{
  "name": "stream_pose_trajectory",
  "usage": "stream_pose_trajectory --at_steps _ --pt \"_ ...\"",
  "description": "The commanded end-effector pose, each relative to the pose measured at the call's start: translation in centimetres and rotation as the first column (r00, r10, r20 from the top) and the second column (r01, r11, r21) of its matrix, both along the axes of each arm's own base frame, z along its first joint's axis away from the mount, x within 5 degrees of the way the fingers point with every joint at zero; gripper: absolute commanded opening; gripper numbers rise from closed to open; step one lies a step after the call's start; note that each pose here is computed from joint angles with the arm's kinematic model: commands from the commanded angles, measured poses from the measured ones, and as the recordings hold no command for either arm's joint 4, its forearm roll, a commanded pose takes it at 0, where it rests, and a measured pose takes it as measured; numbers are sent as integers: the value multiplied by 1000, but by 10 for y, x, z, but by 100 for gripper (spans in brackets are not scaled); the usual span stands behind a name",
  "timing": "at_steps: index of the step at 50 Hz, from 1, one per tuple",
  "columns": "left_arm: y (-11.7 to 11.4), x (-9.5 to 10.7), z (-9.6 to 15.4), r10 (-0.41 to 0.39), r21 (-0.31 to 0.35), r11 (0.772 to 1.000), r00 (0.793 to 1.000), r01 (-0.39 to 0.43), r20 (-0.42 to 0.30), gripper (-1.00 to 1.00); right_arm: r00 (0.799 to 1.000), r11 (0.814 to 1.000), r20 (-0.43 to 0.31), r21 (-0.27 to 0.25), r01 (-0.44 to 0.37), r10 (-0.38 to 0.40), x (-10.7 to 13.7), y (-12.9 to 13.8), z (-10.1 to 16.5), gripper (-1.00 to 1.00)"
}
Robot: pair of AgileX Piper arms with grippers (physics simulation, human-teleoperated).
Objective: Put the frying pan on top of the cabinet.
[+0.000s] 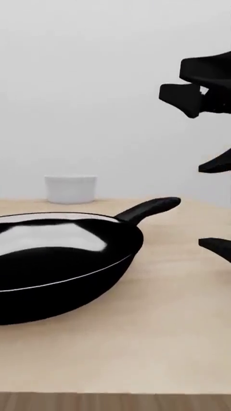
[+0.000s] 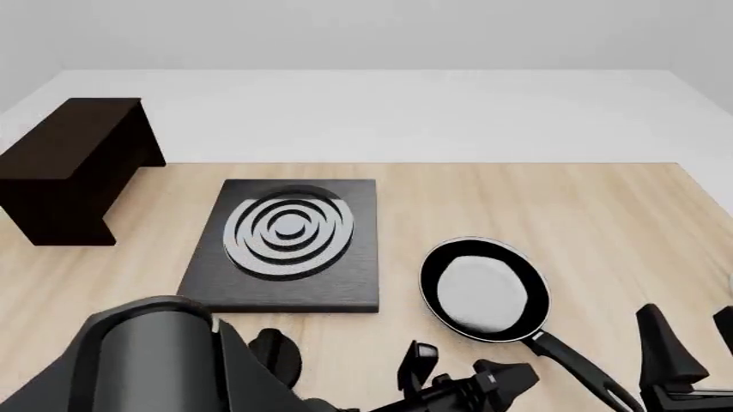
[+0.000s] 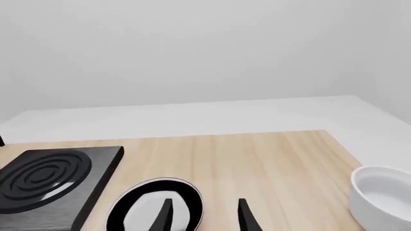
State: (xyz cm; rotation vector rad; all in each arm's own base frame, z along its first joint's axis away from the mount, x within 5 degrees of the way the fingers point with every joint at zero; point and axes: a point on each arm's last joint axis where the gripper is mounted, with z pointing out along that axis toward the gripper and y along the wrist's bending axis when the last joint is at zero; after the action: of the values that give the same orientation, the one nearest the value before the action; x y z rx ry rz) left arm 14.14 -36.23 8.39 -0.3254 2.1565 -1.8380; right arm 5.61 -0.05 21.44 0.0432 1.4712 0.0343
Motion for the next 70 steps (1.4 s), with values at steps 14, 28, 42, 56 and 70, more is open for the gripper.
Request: stream_pose_trajectory --at_steps 14,28,42,56,70 --pt "-27 -2 -19 -23 -21 1000 999 22 -41 100 1000 1000 -4 15 1 -1 0 0 0 100" --pt "-41 -4 -22 -36 -22 999 998 35 -50 100 1000 999 -2 35 3 -3 1 0 0 100" --pt "-50 4 -28 -25 -8 1000 998 24 -60 100 1000 999 2 49 2 -3 0 0 0 100" --pt "-61 5 -35 -28 -6 1000 996 27 -79 100 1000 998 4 60 2 -2 0 0 0 100" --pt "-72 7 -30 -30 -14 999 996 29 -81 100 1000 998 3 66 2 -3 0 -1 1 100"
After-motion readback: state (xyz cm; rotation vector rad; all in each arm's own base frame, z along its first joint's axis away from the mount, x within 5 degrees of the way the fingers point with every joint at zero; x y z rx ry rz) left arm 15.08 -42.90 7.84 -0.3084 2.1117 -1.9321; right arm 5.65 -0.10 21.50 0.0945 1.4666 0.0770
